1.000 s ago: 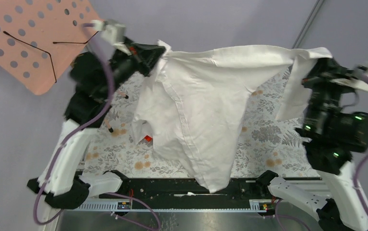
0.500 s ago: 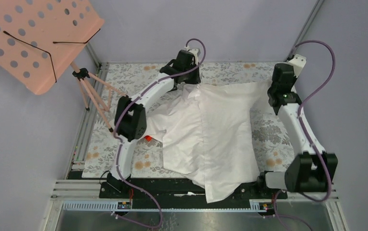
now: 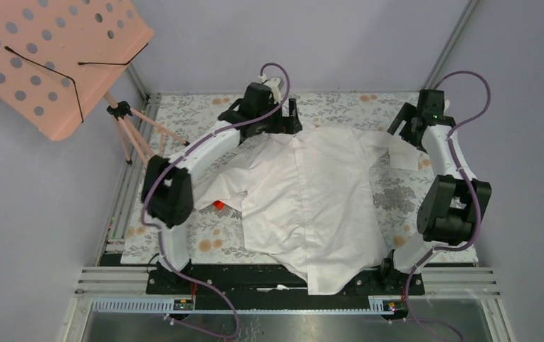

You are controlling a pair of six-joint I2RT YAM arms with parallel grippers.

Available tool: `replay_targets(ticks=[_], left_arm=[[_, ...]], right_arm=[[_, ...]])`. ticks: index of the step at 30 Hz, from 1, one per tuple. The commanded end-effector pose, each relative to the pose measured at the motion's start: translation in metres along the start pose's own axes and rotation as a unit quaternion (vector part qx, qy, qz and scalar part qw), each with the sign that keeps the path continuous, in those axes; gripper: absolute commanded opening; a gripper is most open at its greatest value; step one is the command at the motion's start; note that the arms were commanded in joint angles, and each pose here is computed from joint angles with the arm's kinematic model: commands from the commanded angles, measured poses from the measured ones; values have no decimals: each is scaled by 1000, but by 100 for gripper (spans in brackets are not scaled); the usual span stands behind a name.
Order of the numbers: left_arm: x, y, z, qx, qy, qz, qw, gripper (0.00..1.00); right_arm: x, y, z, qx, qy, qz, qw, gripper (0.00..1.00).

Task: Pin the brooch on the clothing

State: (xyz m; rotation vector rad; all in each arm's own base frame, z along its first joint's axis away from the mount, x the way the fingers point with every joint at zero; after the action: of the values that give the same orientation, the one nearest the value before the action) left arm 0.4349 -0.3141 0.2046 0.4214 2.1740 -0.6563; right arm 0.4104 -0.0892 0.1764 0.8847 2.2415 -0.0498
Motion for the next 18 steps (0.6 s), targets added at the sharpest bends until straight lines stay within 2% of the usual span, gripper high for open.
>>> replay_targets(ticks=[1,4,8,13,18], left_arm=[[5,-13,-60,30,-35,-3,999,99],[34,6,-81,29,-13,-41,999,99],[65,36,-105,18,8,-96,995,99],[78,61,-135,-2,-2,-135,991,99],[82,75,-146,-16,-11,-151,988,99]], right_arm=[[45,-20,-19,20,65,-2,998,100],[59,-35,-9,63,97,-31,993,97],[68,-43,9,97,154,-72,981,87],[74,-44,31,110,184,-94,972,83],[77,-39,49,112,216,-103,964,77]])
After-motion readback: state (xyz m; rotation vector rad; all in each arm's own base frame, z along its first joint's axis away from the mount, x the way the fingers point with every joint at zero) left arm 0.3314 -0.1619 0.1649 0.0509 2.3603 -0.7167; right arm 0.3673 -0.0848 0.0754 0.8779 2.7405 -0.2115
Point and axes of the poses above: each gripper's point midway between its finger pads, its own z axis out along the fingers, its own y axis along the line the jaws close on, x = y × z, the point moved 3 cm from there along -z, back along the fingers, and after that the axes turned 8 degrees about z, right-handed, at the moved point
